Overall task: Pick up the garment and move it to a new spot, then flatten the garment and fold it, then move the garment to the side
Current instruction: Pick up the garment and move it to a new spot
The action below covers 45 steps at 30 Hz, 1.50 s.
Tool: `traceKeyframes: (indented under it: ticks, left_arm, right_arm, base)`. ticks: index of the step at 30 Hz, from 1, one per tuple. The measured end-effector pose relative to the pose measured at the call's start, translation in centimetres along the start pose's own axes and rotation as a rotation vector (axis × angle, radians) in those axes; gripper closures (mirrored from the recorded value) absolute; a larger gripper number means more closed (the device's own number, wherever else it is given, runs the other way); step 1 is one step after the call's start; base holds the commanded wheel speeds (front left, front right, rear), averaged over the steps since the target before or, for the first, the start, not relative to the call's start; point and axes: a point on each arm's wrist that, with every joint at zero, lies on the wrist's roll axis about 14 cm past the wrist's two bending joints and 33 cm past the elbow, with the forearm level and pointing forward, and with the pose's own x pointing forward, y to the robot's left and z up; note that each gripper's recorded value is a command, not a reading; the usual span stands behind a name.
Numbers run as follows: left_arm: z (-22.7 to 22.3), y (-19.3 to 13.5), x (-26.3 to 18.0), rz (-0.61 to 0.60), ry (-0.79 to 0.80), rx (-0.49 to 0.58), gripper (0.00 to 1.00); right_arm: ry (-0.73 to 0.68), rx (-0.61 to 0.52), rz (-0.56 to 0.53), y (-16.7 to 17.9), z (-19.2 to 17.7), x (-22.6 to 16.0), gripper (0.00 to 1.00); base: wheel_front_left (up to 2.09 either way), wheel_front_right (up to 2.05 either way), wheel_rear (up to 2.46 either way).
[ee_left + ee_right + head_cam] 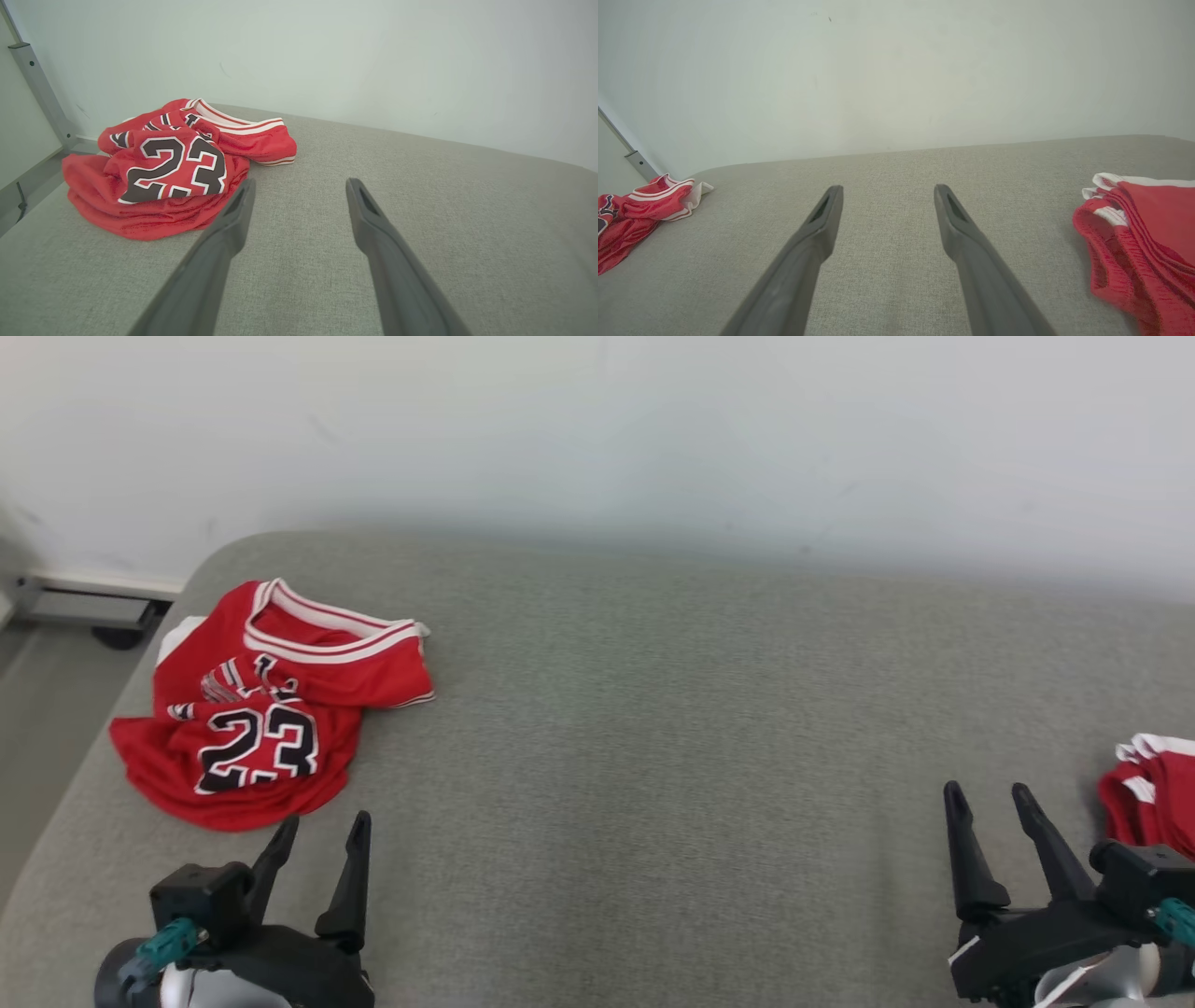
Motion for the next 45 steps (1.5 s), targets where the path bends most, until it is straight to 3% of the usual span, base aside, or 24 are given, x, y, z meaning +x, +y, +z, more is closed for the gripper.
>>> traceKeyframes:
  ticks: [13,26,37,45]
  left_arm:
    - [-2.1,8.0,-6.9,0.280,0.025,-0.035,0.00]
    - [-1.5,12.5,-11.7,0.492,-0.015,-0.044,0.00]
    - [-1.9,11.5,-11.0,0.463,0.017,-0.038,0.00]
    - [0.1,10.0,-4.2,0.334,0.071,-0.038,0.00]
  right_arm:
    - [0.051,0.000,0.277,9.8,-1.6,3.4,0.00]
    - [0.089,0.014,0.481,17.6,-3.0,5.8,0.00]
    - [0.112,0.020,0.507,18.3,-4.0,5.7,0.00]
    - [0.075,0.038,0.511,17.9,-3.3,6.4,0.00]
  base:
    - [0.00,0.00,0.00]
    - [0.00,0.00,0.00]
    - [0.00,0.00,0.00]
    - [0.00,0.00,0.00]
